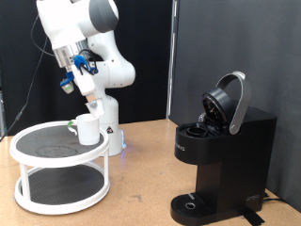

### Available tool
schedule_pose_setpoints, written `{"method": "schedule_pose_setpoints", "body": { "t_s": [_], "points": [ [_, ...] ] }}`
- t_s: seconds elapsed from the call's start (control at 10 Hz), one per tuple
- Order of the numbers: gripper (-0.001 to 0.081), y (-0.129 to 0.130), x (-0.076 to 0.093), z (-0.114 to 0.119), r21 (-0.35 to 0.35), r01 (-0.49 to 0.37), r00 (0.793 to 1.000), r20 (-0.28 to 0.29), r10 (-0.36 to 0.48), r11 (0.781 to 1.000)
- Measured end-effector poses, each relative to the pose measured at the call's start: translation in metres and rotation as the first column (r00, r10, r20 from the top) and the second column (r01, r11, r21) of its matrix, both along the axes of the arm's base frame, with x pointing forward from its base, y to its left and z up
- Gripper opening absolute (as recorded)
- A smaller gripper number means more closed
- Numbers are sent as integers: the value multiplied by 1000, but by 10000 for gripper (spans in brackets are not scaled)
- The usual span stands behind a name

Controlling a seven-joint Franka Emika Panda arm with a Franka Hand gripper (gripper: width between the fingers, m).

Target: Make a cup of coffee with the keurig machine

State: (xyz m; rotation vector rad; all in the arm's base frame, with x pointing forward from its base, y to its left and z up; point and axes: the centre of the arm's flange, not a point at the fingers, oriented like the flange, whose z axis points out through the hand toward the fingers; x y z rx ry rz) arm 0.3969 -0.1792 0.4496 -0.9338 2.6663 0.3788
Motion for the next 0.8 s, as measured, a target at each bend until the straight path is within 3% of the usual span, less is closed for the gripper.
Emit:
{"method": "schedule_pose_setpoints", "body": {
  "t_s": [0.3,0.6,0.8],
  "points": [
    [455,31,23,20,76,-62,995,79,56,995],
    [455,71,40,41,105,-115,990,100,104,988],
    [455,90,48,51,101,-100,991,100,90,990]
  ]
}}
